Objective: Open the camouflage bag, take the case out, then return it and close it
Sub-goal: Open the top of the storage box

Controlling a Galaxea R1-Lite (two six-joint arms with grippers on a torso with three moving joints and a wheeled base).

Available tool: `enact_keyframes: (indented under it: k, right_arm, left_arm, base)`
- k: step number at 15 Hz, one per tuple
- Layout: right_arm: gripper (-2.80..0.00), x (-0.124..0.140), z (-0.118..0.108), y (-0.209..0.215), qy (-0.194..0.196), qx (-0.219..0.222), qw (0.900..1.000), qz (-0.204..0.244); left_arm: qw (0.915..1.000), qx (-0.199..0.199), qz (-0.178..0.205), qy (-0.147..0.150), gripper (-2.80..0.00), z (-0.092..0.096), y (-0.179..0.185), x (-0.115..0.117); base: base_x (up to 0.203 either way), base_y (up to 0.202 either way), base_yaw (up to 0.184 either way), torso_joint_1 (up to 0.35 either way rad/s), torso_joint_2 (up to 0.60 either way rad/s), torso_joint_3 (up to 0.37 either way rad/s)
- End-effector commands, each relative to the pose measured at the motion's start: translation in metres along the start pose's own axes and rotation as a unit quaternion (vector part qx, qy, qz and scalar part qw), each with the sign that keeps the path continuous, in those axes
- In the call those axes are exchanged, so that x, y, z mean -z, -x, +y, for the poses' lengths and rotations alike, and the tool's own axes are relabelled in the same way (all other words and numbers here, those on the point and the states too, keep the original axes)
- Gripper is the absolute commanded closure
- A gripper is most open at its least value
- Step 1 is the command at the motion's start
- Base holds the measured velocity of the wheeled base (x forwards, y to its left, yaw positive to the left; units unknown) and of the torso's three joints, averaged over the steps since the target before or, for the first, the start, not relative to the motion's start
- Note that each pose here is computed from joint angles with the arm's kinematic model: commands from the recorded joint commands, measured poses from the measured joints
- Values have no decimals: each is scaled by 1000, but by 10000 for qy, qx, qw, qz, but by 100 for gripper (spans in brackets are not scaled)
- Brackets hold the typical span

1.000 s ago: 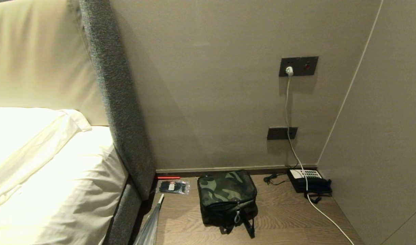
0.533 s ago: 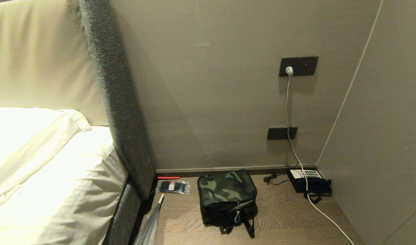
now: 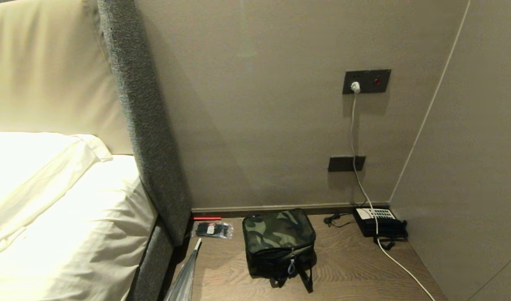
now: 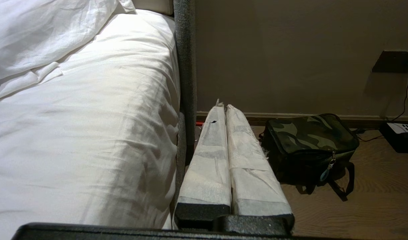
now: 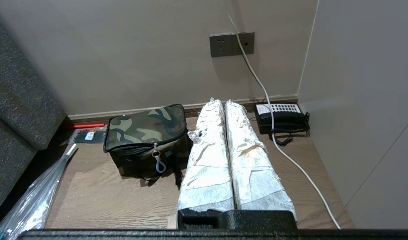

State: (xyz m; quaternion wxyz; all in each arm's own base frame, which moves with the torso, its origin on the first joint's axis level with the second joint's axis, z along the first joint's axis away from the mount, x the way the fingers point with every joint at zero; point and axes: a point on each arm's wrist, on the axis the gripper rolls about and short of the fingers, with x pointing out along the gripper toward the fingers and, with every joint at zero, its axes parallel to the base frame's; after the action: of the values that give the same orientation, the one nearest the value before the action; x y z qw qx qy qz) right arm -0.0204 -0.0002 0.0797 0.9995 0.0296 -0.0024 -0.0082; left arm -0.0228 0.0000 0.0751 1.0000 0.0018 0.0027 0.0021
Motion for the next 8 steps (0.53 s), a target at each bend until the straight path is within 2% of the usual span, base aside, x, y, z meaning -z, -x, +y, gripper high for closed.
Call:
enact_keyframes:
  k: [1, 6, 8]
  right_arm:
    - [0, 5, 0, -1, 1, 7, 10000, 90]
    - [0, 5, 0, -1, -2, 7, 10000, 97]
    - [0, 5, 0, -1, 6, 7, 10000, 90]
  left_arm:
    - [10000, -9, -4, 3, 0, 0, 0, 0]
    - [10000, -9, -8, 10, 0, 0, 0, 0]
    - [10000, -9, -4, 10, 0, 0, 0, 0]
  base:
    - [0, 0, 0, 0, 0, 0]
    - [0, 0, 0, 0, 1, -6]
    - [0, 0, 0, 2, 2, -117]
